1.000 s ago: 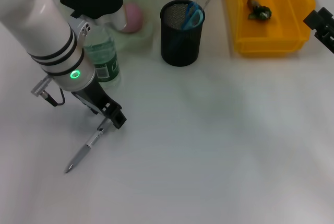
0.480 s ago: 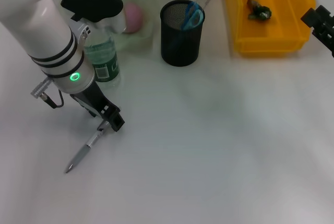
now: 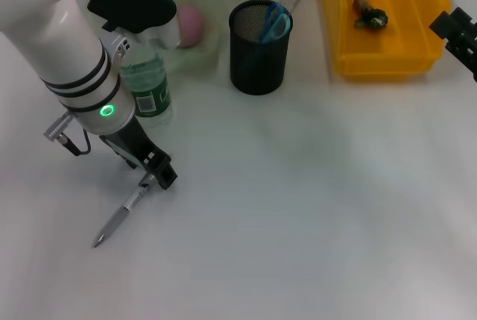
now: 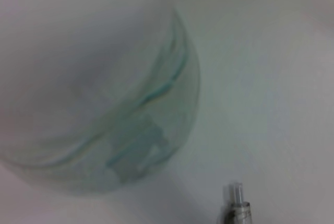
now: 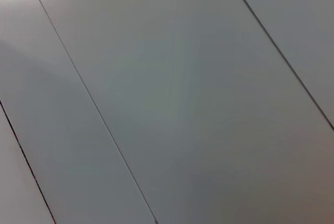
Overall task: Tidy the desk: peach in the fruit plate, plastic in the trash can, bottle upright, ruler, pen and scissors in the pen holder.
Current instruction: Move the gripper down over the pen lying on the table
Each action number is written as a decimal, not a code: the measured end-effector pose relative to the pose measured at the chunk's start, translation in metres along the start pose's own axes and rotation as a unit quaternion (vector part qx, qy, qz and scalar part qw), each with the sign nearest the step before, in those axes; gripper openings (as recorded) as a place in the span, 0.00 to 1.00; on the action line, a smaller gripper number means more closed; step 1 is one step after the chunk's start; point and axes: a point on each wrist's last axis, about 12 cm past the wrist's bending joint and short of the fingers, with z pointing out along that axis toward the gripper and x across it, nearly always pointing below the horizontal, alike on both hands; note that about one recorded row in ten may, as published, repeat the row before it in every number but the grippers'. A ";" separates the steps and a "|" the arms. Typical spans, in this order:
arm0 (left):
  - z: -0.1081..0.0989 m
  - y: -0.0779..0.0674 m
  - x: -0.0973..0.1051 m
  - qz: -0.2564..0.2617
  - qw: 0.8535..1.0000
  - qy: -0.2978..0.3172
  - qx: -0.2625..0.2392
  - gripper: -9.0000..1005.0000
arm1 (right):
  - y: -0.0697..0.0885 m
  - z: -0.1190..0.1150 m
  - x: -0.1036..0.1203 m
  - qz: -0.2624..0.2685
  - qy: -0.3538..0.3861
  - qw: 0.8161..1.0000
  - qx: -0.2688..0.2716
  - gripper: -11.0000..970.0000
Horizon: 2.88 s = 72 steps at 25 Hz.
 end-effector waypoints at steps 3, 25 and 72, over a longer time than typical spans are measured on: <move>0.001 0.000 0.001 0.001 1.000 0.004 0.001 0.64 | 0.000 0.000 0.000 0.000 0.001 1.000 0.002 0.68; 0.001 -0.002 0.000 0.018 1.000 0.009 -0.002 0.63 | -0.001 0.001 -0.001 -0.002 -0.002 1.000 0.003 0.68; 0.002 -0.010 -0.006 0.042 0.999 0.017 -0.014 0.29 | -0.005 0.012 -0.005 -0.007 0.001 1.000 0.004 0.68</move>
